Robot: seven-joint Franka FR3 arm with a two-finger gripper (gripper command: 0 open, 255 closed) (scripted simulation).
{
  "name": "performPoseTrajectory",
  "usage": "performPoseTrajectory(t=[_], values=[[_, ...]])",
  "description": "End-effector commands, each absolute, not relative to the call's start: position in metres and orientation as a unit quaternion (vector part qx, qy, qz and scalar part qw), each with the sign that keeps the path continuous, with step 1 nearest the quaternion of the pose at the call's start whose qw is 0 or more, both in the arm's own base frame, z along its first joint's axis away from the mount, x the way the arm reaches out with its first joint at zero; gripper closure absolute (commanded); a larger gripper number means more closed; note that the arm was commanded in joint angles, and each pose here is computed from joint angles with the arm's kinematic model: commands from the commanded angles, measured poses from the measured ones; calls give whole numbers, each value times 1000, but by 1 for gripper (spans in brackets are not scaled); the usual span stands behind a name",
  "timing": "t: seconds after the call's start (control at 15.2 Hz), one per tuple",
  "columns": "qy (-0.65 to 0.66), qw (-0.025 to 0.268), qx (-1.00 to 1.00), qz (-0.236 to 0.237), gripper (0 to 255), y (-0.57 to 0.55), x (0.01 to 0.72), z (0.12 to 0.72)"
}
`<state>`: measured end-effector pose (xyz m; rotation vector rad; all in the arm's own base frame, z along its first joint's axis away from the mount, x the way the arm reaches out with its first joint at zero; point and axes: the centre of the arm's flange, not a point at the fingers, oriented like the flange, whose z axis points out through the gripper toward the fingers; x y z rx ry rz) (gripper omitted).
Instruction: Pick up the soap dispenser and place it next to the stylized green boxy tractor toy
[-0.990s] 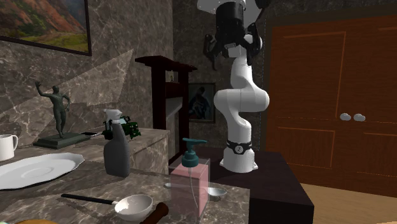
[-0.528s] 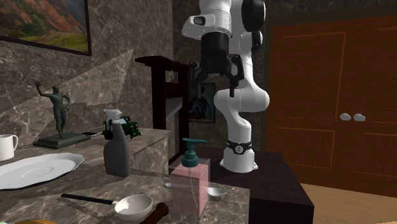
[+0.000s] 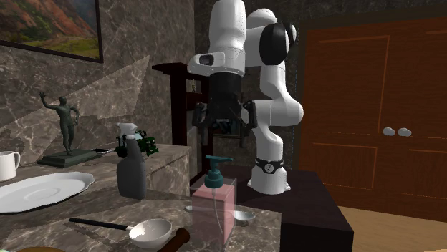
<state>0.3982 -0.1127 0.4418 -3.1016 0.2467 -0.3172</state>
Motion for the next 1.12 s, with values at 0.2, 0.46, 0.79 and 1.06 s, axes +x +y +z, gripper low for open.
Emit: performPoseTrajectory(t=[0.2, 0.46, 0.79, 1.06], values=[[78, 6, -992, -102, 0, -115, 406, 414], [78, 6, -992, -102, 0, -116, 409, 401], [78, 6, -992, -102, 0, -116, 409, 401], [78, 6, -992, -102, 255, -116, 409, 401]])
